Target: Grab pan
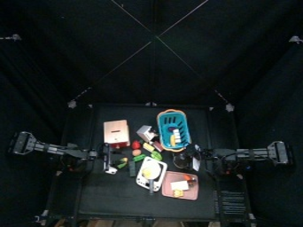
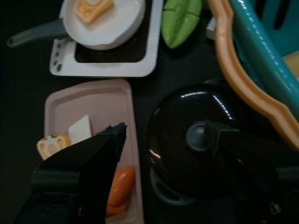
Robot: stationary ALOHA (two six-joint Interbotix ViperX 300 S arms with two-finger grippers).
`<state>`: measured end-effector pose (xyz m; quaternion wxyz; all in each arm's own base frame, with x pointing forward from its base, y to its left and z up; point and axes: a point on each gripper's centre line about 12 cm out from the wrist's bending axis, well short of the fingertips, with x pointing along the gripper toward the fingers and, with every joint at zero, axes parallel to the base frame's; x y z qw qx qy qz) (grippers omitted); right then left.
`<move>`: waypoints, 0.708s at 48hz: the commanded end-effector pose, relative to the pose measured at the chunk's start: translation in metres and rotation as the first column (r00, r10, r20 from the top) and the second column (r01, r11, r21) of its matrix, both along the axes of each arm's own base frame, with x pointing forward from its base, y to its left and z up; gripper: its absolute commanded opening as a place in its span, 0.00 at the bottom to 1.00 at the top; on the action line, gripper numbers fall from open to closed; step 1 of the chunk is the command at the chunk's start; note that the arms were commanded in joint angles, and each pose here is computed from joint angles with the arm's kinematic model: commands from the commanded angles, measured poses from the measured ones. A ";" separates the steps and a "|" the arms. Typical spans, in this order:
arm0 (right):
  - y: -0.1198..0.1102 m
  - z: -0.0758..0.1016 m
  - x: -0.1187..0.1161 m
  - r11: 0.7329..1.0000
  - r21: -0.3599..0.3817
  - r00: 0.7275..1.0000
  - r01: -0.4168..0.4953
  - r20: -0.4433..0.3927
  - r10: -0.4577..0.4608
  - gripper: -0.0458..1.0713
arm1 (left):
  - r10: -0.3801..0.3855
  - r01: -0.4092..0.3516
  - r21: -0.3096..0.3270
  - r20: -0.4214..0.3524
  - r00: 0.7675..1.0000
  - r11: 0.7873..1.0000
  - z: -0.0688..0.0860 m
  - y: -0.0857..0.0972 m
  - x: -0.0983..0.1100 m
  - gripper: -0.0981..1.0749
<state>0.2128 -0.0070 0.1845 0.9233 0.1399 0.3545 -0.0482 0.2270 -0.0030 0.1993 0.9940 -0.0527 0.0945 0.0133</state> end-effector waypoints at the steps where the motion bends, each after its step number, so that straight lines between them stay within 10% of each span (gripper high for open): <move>1: 0.006 0.017 0.009 1.000 -0.005 0.998 -0.030 0.061 0.031 0.94 | -0.001 0.001 0.002 0.014 1.000 1.000 0.006 0.000 0.005 0.81; 21: 0.010 0.047 0.042 0.990 -0.132 0.944 -0.055 0.317 0.095 0.94 | -0.002 0.001 -0.003 -0.108 0.994 1.000 0.008 -0.001 0.051 0.81; 34: 0.005 0.051 0.055 0.973 -0.226 0.891 -0.040 0.434 0.137 0.94 | 0.016 -0.014 0.008 -0.264 0.964 1.000 -0.018 0.007 0.100 0.81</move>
